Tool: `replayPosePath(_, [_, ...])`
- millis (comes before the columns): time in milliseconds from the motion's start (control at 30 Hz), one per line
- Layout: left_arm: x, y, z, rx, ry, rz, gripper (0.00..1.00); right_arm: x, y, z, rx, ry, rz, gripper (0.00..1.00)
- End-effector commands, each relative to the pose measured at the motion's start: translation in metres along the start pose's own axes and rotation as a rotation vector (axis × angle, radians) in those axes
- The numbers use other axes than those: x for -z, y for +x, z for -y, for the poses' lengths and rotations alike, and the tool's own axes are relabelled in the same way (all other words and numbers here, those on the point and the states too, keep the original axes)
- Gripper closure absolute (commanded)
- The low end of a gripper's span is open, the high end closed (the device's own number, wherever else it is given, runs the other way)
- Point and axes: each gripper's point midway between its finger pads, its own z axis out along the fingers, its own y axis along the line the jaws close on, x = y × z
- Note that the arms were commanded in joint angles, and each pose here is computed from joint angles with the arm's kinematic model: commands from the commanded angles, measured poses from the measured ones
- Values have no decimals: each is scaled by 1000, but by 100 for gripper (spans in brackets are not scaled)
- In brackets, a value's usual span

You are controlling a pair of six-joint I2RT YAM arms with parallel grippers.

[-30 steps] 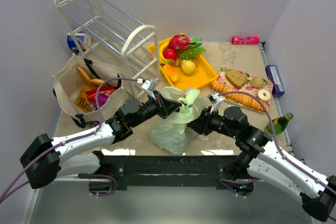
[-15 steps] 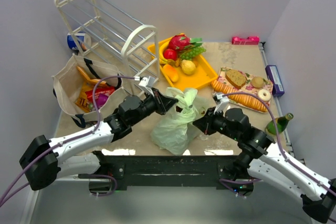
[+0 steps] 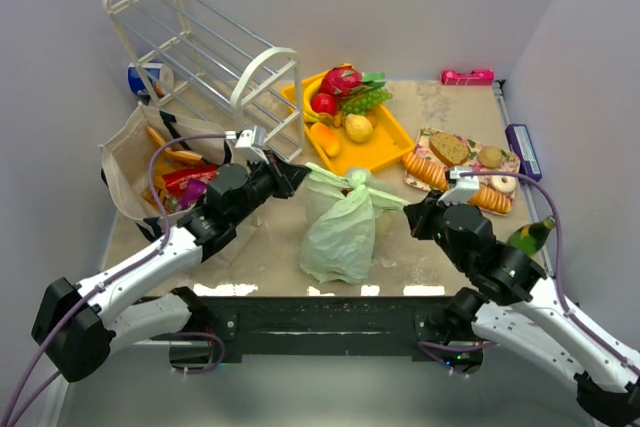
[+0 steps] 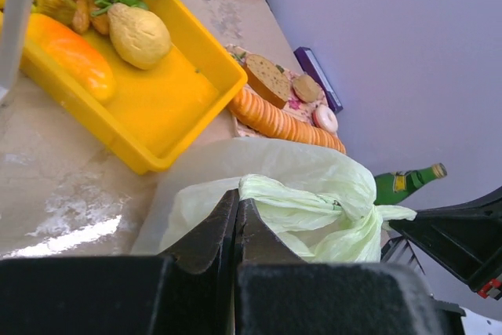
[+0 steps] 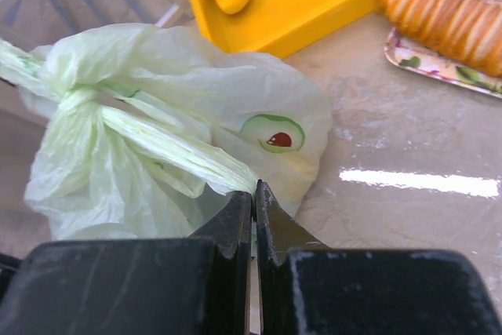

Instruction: Place the mixed food into the grocery bags and tie them

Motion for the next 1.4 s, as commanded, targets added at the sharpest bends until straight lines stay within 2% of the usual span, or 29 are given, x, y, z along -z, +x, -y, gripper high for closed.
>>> replayPosePath(0, [5,-42,-20,-28,-85,122,100,-3,-16,37,91,226,52,100])
replayPosePath(300, [25,-35,-46,-23,-142,123,100,-22,-30,56,102,298,66,100])
replayPosePath(500, [44,-43,-60,-32,-203,157,100,-32,-49,92,97,398,86,100])
replayPosePath(767, [71,-46,-78,-46,-269,174,100,-56,-54,104,49,394,74,100])
replayPosePath(967, [89,-43,-81,-129,-316,110,100,-72,-59,110,10,384,91,100])
replayPosePath(1133, [113,-61,-87,-163,-404,163,100,-88,-53,112,-14,375,73,100])
replayPosePath(1367, [123,-50,-97,-147,-434,159,100,-83,-60,112,-6,373,84,100])
